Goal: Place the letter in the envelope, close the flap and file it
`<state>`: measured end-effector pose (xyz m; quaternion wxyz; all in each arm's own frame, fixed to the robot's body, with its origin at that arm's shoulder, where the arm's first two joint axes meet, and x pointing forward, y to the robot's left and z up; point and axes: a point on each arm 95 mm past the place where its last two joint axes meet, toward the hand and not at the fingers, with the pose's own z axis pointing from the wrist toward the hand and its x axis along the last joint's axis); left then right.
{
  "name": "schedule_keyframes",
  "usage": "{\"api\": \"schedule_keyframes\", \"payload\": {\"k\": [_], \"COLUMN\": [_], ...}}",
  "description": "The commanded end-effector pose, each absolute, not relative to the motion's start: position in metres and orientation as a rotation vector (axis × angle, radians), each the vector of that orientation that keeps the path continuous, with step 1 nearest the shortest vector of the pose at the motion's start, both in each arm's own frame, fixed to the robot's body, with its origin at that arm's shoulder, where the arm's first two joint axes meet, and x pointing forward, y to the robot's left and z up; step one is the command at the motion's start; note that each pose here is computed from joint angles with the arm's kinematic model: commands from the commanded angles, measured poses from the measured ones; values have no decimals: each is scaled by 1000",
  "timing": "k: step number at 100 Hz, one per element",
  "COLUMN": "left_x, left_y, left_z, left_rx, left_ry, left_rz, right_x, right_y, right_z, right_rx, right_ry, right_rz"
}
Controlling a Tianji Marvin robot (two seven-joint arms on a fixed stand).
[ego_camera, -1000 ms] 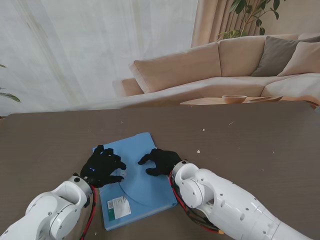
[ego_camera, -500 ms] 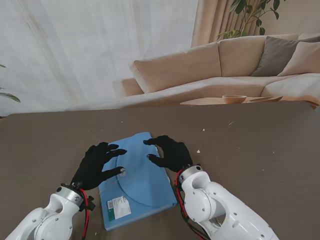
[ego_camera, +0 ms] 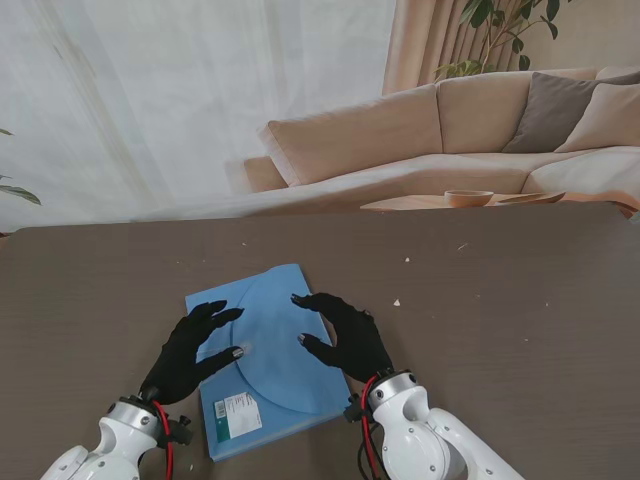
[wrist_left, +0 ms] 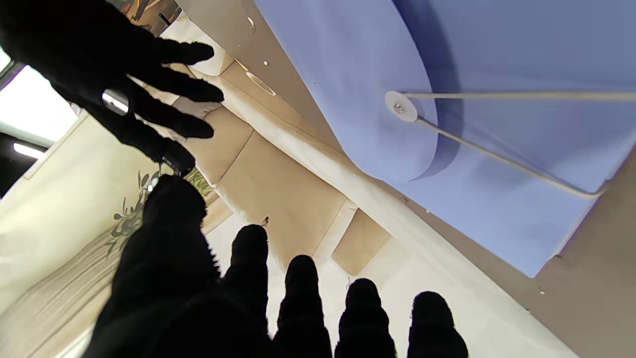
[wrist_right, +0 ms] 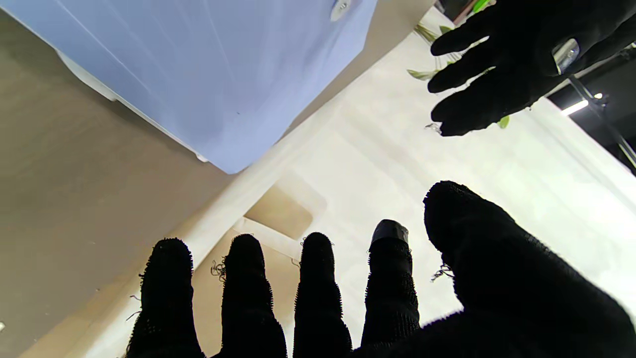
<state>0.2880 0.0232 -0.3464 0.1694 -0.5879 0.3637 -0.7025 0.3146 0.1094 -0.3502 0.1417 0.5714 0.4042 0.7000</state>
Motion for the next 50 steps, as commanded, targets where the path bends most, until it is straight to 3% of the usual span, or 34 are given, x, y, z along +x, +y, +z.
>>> {"api": "schedule_keyframes", "payload": {"k": [1, 50], "left_x": [283, 275], "left_y": [21, 26], "left_z": [-353, -352], "left_rx": [-1734, -1805], "left_ry": [1011, 914], "left_rz": [-1994, -2041], "right_x": [309, 314], "right_y": [111, 109], "right_z": [-362, -368], "right_rx": [1701, 1687], "right_ry": [1186, 1293], "right_rz": [1984, 2025]}}
